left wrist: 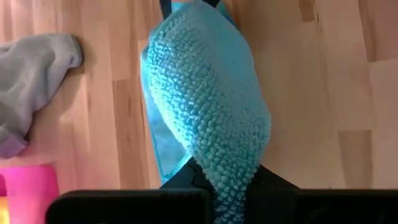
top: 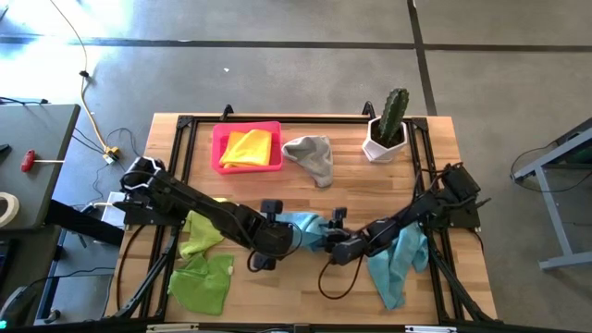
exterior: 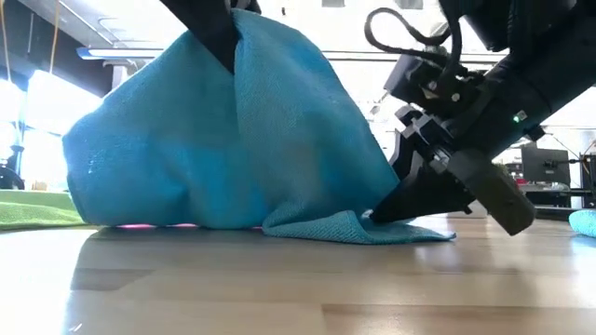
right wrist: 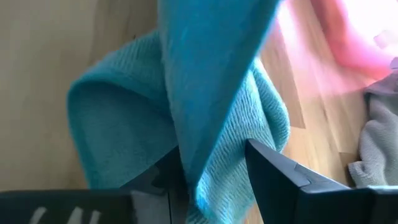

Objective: Fold microfiber towels
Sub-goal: Fold the top blue towel on the table

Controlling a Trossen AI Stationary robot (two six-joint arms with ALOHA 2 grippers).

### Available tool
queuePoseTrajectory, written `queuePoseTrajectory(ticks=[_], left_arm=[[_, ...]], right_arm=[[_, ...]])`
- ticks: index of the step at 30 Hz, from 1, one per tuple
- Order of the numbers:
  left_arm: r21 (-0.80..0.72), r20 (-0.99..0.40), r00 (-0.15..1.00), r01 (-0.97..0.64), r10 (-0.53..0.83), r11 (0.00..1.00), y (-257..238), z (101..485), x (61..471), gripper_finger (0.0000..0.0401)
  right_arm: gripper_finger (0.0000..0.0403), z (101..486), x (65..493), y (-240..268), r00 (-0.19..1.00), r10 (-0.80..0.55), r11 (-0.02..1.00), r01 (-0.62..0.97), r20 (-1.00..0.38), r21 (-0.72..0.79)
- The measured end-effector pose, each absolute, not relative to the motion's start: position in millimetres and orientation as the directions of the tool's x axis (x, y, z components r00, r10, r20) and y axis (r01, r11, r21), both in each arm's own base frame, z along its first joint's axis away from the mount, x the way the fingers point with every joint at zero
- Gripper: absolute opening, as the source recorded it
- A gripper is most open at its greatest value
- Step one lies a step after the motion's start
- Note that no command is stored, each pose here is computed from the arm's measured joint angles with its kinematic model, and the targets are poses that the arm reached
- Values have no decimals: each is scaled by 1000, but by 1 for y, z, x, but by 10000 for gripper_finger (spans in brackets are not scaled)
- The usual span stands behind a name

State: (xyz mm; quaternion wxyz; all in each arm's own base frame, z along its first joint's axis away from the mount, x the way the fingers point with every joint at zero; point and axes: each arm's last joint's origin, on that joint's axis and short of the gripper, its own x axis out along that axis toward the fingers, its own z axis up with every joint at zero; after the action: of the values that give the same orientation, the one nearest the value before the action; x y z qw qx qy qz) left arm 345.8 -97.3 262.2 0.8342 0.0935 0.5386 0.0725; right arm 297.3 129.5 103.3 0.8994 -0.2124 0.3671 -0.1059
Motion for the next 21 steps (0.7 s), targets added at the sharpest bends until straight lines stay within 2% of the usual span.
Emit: queuePoseTrajectory(ticks=[6,16,21], left_arm=[[241,-872,431,-32,231,970,-96,270,342,5],[237,-881,414,-38,231,971,-95,270,340,5],[230,-892,386,-60,235,971,-96,269,337,5]], right_arm=[[121,103,298,127,702,-352,879,22,-619,-476],[41,104,298,127,703,-345,877,5,-622,-481],[4,127,293,126,717,-303,899,-4,-628,-439]])
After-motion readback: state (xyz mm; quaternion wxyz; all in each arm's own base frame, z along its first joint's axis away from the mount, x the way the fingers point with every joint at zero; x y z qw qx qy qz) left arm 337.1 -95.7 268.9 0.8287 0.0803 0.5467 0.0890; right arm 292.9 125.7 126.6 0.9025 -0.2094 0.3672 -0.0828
